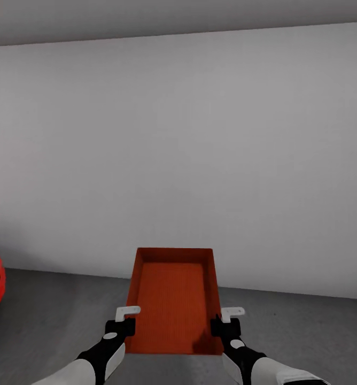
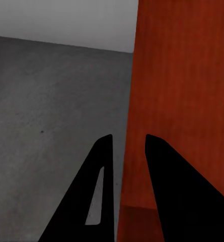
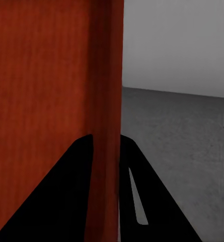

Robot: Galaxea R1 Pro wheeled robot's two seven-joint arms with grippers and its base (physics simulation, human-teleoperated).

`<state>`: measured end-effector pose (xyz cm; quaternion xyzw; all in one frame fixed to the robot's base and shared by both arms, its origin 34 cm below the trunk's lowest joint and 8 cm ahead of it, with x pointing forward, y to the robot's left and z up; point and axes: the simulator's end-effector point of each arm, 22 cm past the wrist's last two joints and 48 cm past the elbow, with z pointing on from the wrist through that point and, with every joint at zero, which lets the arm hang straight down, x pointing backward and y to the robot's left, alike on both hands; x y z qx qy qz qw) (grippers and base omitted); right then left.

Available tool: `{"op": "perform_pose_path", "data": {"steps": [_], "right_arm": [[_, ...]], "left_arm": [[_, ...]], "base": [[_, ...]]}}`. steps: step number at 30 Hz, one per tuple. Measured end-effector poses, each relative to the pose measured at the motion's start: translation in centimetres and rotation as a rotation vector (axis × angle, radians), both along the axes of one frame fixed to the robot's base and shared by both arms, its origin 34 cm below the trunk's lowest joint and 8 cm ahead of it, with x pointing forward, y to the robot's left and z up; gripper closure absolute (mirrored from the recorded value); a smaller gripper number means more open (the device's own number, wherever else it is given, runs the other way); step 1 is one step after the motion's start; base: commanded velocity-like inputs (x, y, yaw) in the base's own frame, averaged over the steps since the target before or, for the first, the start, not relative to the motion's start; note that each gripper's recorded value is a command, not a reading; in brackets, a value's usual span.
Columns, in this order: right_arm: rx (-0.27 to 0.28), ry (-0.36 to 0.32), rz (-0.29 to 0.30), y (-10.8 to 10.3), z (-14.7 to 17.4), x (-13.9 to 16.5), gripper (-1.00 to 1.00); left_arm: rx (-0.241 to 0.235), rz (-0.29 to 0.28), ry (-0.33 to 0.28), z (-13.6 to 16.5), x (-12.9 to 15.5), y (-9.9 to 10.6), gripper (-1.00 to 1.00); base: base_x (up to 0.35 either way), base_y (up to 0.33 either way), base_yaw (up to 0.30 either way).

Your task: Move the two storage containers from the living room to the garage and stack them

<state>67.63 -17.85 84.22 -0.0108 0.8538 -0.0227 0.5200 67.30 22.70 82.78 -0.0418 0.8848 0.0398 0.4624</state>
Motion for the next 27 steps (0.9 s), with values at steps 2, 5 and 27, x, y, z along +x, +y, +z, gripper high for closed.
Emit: {"op": "perform_pose_path", "data": {"steps": [2, 5, 27], "right_arm": [[0.000, 0.000, -0.001, 0.02, -0.02, -0.02, 1.00], [0.002, 0.000, -0.003, 0.01, -0.10, -0.12, 1.00], [0.001, -0.001, -0.001, -0.02, -0.06, -0.01, 1.00]], "left_arm": [[0.000, 0.000, 0.000, -0.02, -0.02, 0.01, 1.00], [0.001, -0.001, 0.001, -0.04, -0.04, 0.00, 1.00], [0.002, -0.001, -0.001, -0.02, 0.04, -0.02, 1.00]], "base": [[0.320, 0.110, -0.013], [0.320, 0.110, -0.139], [0.233, 0.078, -0.177]]}}
